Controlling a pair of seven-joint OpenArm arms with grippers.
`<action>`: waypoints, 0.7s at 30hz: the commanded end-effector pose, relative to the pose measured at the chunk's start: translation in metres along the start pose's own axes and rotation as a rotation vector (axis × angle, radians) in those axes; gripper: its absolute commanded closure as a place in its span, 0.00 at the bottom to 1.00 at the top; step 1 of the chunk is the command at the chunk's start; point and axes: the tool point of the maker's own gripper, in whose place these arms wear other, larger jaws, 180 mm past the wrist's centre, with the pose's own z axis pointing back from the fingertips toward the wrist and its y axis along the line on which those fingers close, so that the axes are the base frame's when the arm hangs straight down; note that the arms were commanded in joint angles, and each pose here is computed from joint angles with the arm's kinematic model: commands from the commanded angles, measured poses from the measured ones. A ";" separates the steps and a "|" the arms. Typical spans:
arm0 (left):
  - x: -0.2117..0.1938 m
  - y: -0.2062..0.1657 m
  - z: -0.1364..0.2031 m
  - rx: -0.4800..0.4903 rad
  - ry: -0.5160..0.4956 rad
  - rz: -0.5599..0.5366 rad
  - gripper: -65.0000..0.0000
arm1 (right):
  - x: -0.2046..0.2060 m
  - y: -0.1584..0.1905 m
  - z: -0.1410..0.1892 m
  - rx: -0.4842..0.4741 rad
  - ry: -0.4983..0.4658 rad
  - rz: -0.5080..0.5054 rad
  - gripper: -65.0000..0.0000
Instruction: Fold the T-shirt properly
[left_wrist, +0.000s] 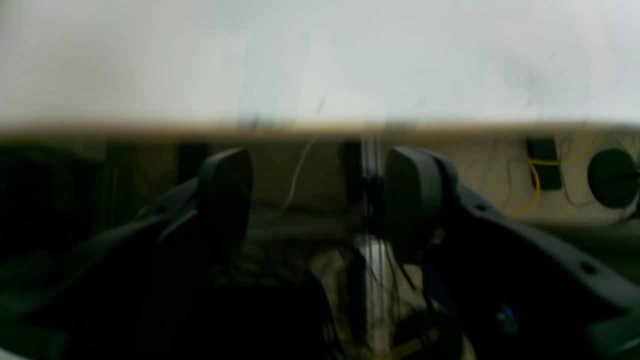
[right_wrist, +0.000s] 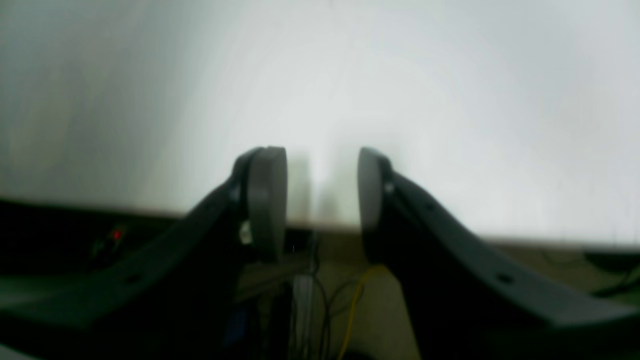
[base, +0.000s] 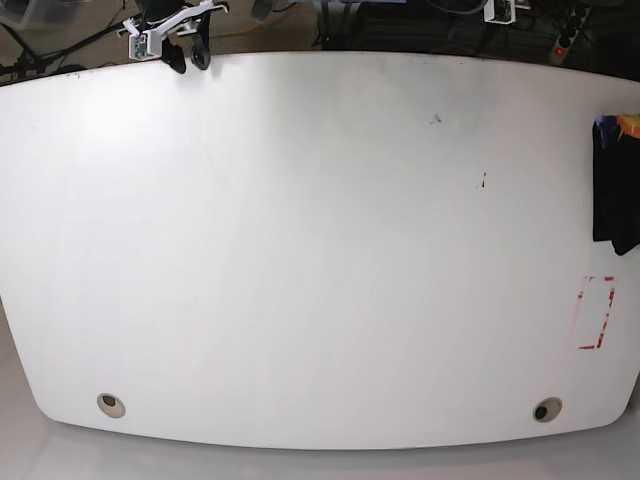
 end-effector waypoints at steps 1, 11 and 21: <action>-0.013 0.001 0.014 0.003 0.030 0.036 0.42 | -0.012 0.000 0.018 -0.004 0.033 -0.013 0.67; -0.097 0.021 0.019 0.024 0.238 0.057 0.42 | -0.129 0.011 0.061 -0.007 0.329 -0.146 0.67; -0.172 0.039 -0.041 0.014 0.404 0.029 0.42 | -0.223 0.010 0.037 -0.007 0.478 -0.170 0.67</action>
